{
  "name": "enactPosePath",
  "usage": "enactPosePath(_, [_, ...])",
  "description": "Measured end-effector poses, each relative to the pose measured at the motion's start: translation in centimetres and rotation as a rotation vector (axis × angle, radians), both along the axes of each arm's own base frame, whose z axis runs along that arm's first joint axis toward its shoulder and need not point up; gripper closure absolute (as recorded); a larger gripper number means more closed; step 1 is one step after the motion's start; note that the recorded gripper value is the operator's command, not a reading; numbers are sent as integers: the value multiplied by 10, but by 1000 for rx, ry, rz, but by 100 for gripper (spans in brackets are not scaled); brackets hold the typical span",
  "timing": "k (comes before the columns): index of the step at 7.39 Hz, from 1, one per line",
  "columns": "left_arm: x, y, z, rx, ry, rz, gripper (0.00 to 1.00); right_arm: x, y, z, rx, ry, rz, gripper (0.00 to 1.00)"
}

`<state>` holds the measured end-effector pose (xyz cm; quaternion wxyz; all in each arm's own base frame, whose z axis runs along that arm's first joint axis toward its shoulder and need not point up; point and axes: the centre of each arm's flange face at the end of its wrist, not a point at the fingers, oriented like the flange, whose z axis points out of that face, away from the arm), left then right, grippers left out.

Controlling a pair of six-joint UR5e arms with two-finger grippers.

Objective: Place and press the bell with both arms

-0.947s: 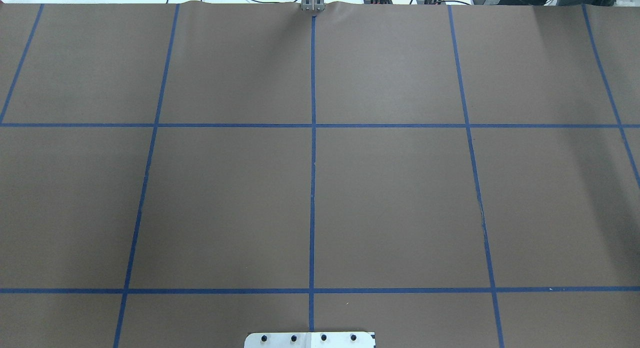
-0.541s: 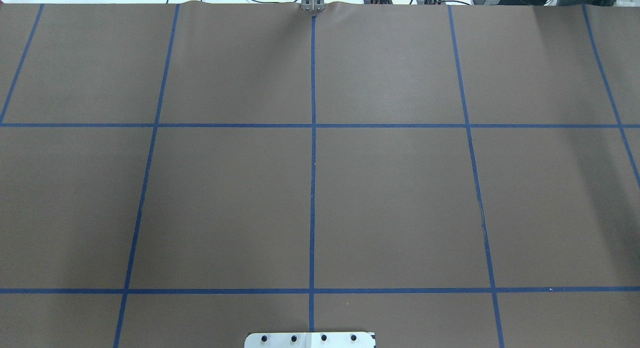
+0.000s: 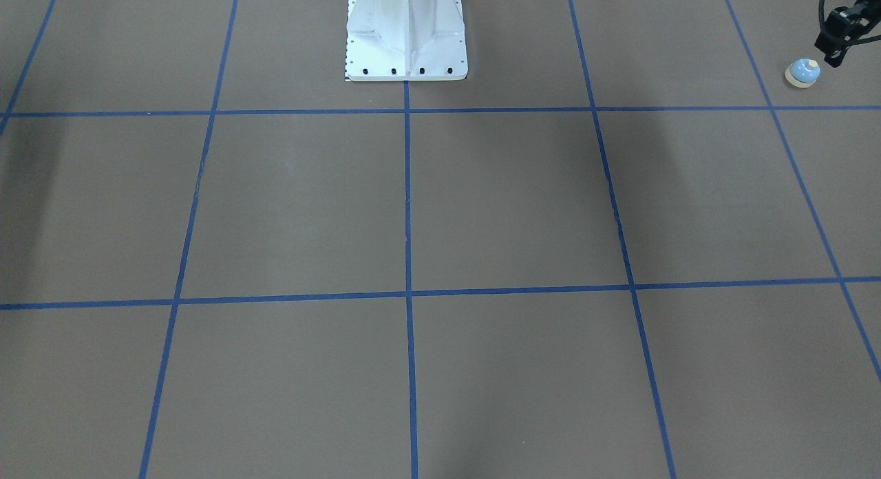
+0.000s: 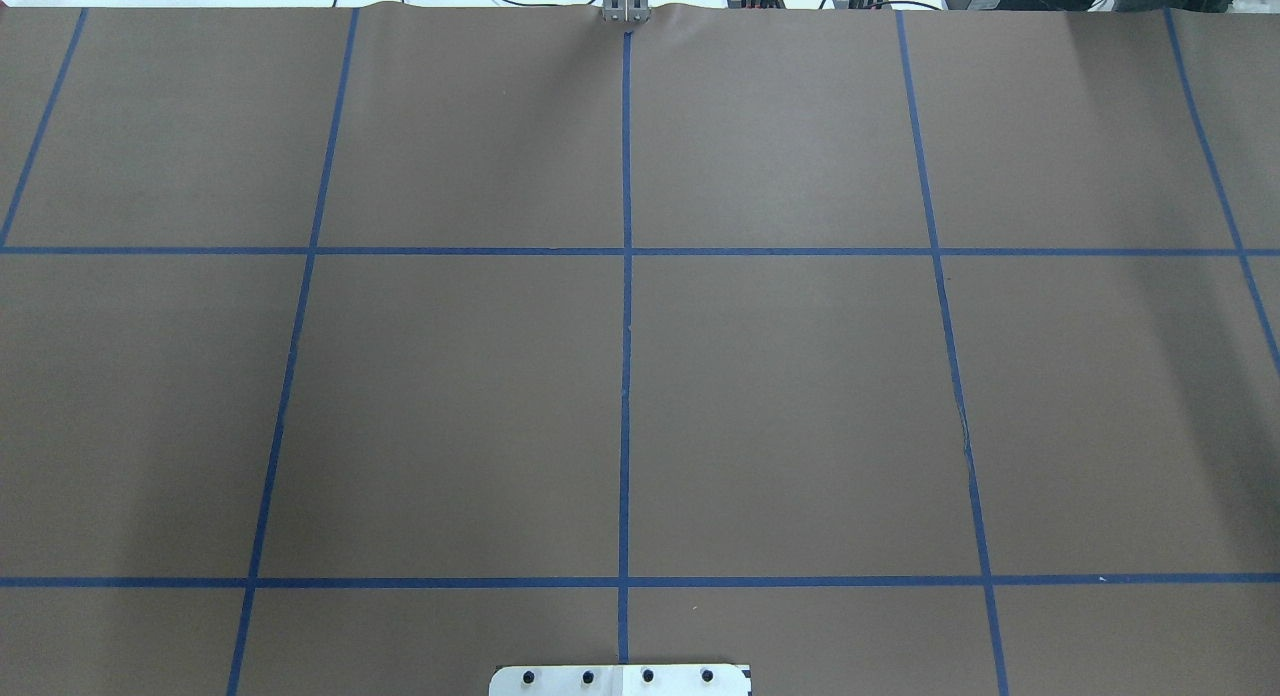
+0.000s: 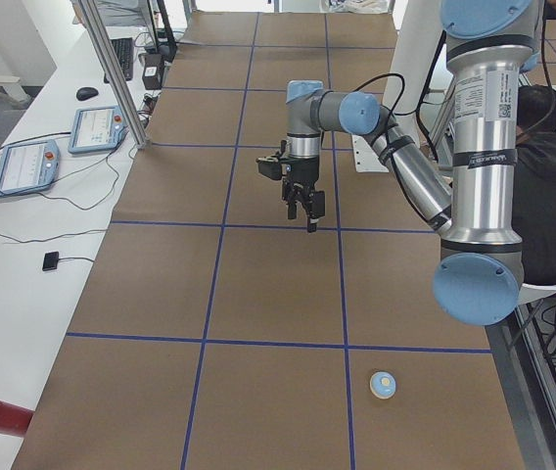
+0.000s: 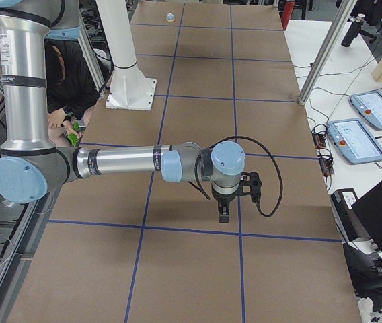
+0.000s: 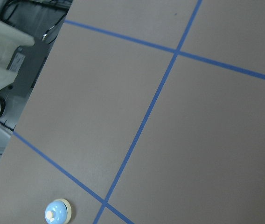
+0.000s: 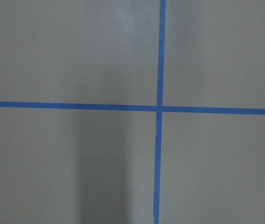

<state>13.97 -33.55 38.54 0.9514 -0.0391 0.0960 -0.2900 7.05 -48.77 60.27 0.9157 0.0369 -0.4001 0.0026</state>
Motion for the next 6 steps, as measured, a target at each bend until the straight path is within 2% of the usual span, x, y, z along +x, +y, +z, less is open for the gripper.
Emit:
enactPosePath(2, [45,49,42,-47,-171,-130,0,0,0,0,2,1,-1,1])
enactPosePath(4, [57,94,96,-26,-328,-275,0,0,0,-1,5,2,-1,1])
enactPosePath(6, [79,126,170,0,-401,-429,0,0,0,-5,11,1,-1,1])
